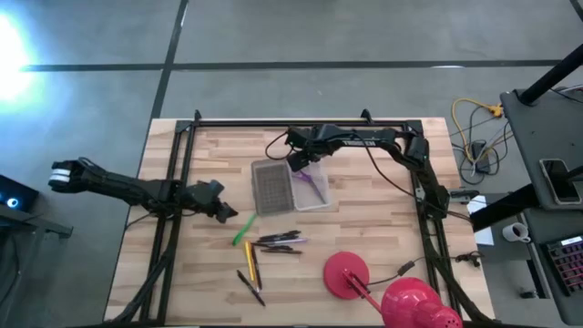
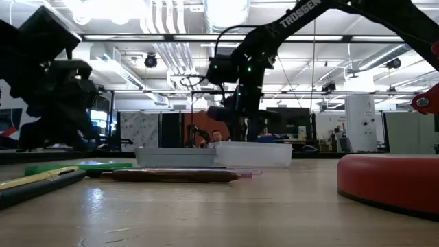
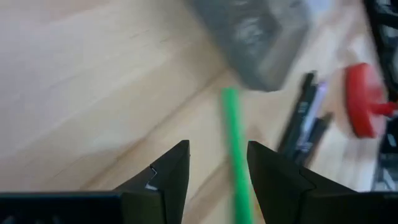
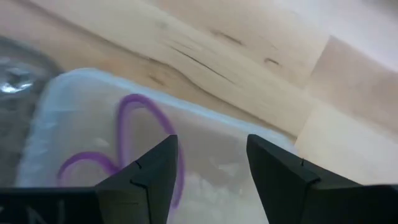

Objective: Pick & place school supplies into a supply box
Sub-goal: Adjust the black supply box on the table, then put the green pen into the black supply box

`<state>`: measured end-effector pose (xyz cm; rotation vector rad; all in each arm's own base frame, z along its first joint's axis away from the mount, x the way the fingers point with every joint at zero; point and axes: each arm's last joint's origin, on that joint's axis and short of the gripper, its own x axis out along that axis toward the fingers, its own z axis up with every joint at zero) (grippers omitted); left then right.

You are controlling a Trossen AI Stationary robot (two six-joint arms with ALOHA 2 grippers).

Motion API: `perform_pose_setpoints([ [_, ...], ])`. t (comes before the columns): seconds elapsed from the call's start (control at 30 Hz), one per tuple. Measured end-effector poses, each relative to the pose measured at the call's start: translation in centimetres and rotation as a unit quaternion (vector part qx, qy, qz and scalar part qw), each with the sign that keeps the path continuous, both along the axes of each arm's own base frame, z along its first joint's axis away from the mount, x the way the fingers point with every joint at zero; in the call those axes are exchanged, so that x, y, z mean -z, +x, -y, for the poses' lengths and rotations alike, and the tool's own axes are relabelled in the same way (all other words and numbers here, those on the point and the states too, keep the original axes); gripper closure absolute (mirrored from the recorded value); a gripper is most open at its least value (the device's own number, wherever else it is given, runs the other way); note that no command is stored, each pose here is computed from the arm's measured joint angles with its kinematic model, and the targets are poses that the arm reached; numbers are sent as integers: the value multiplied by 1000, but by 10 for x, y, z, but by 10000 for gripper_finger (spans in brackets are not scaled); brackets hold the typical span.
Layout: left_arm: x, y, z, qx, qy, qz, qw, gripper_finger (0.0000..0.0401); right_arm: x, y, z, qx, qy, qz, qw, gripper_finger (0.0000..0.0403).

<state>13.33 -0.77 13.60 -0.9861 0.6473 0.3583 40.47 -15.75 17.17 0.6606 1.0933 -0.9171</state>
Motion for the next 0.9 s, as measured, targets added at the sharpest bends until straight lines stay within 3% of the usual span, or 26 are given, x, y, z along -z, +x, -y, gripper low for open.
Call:
perform_pose_setpoints([
  [0.27,-28,10,2,61,65,21,996,256,-55,7,-25,-122,-66,78,987,215],
  [0.43,-39,11,2,70,67,-99,990,256,-88,-9,-54,-166,-125,27,978,214],
  [0.6,-49,28,3,76,67,-201,974,256,-97,-21,-81,-157,-128,-11,979,206],
  [0.9,-36,74,9,102,41,-283,953,256,-90,-41,-114,-71,-78,-78,991,194],
])
